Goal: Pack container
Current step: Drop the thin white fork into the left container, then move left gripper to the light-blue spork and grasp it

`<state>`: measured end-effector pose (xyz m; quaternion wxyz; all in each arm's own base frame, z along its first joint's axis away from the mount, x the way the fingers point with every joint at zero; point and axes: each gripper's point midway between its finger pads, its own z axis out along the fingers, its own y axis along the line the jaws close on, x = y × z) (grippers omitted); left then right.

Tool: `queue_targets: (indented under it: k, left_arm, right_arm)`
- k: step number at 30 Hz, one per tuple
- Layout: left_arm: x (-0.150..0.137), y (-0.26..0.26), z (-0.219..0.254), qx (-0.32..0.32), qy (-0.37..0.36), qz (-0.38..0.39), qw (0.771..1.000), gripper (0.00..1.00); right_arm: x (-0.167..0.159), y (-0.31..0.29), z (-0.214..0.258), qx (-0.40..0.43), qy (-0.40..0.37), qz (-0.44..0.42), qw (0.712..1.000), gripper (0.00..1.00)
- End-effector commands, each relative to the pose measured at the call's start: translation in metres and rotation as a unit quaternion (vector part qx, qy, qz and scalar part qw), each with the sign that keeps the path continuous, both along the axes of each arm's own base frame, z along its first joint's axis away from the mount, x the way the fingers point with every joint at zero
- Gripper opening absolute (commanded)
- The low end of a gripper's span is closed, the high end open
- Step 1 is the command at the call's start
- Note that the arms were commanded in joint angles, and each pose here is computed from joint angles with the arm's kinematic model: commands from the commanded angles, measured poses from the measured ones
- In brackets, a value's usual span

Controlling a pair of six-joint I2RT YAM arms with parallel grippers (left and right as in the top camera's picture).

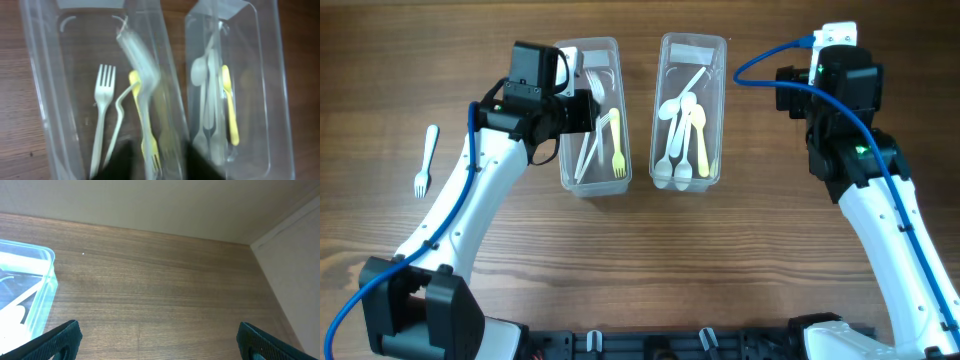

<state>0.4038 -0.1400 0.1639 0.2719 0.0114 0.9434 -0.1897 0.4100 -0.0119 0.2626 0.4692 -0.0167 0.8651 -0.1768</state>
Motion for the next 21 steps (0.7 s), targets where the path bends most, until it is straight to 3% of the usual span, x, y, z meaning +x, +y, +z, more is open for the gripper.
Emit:
queue_targets:
  k: [1,2,5,9,13,21]
  left_arm:
    - [0.010,0.011,0.001,0.017,-0.013,0.027,0.999,0.80]
    - [0.011,0.014,0.001,0.021,-0.015,0.031,0.999,0.91]
    - [0.017,0.032,0.001,0.057,-0.029,0.036,0.997,1.00]
    - [0.016,0.094,-0.009,0.153,-0.017,0.080,0.985,1.00]
    - [-0.004,0.186,-0.015,0.278,0.032,0.161,0.946,1.00]
    - [-0.038,0.296,-0.038,0.276,0.102,0.270,0.917,1.00]
  right_arm:
    - [0.000,-0.003,-0.001,-0.009,0.002,-0.007,1.000,1.00]
    - [0.000,-0.003,-0.001,-0.009,0.002,-0.007,1.000,1.00]
    - [0.000,-0.003,-0.001,-0.009,0.002,-0.007,1.000,1.00]
    - [0.000,-0.003,-0.001,-0.009,0.002,-0.007,1.000,1.00]
    - [0.000,-0.003,-0.001,-0.009,0.002,-0.007,1.000,1.00]
    - [0.000,-0.003,-0.001,-0.009,0.002,-0.007,1.000,1.00]
